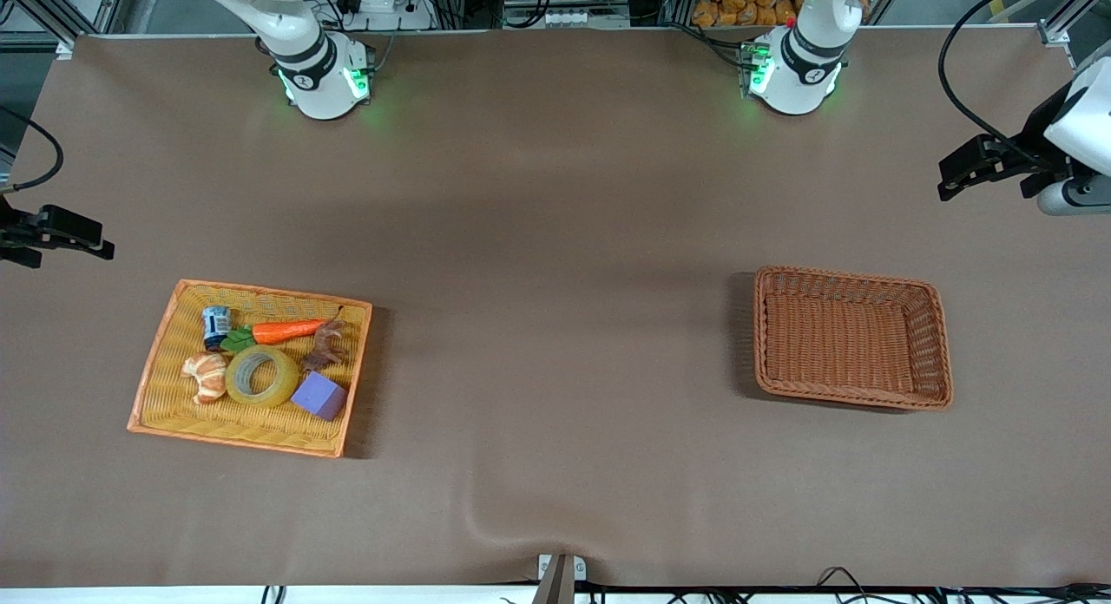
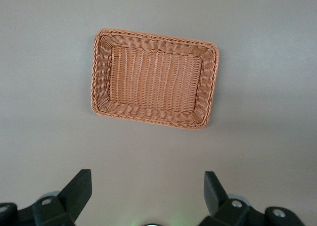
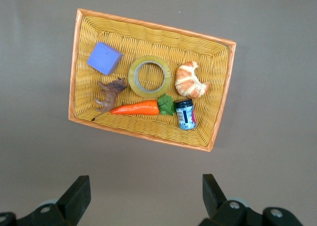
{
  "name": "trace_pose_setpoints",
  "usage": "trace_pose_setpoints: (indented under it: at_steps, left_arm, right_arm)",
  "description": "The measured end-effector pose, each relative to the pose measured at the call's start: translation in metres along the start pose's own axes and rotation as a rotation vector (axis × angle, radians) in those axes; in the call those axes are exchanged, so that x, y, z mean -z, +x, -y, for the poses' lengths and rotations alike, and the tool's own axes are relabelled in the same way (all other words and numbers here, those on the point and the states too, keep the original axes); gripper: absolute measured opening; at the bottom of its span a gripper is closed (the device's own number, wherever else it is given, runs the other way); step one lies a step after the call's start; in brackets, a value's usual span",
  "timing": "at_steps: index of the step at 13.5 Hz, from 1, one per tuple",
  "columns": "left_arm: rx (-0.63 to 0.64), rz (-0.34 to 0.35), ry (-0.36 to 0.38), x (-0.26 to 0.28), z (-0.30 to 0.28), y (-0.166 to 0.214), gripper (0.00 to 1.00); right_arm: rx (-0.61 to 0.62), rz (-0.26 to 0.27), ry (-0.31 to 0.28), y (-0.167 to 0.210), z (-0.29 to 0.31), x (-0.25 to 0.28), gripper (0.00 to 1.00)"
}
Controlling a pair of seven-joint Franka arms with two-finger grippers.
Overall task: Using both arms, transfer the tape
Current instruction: 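Reach the right gripper toward the tape roll in the yellow basket, then lower the right gripper onto the tape roll and grasp its rim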
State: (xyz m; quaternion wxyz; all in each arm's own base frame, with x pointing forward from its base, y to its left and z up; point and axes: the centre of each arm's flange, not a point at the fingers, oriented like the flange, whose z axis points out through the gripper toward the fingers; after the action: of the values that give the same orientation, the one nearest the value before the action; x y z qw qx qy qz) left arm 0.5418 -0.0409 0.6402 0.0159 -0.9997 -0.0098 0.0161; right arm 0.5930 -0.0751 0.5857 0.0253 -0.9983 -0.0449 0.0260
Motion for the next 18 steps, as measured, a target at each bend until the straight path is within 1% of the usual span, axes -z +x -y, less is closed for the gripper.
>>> trace_pose_setpoints:
  at_steps: [8,10,13,16,18]
  left_arm:
    - [0.012,0.002,0.0,-0.001,0.007,0.001,1.0]
    - [0.014,0.004,0.0,-0.002,0.008,0.002,1.0]
    - [0.014,0.009,-0.001,-0.005,0.008,0.003,1.0]
    - [0.014,0.01,-0.001,-0.006,0.008,0.004,1.0]
    - [0.014,0.01,-0.001,-0.006,0.008,0.004,1.0]
  right_arm:
    - [-0.001,0.004,0.001,0.0,0.0,-0.002,1.0]
    - [0.005,0.014,0.005,0.005,0.003,-0.014,1.0]
    - [0.052,0.022,0.002,0.027,0.033,-0.066,1.0]
    - [0.082,0.008,-0.006,0.049,0.052,-0.143,1.0]
    - [0.092,0.008,-0.011,0.063,0.056,-0.192,1.0]
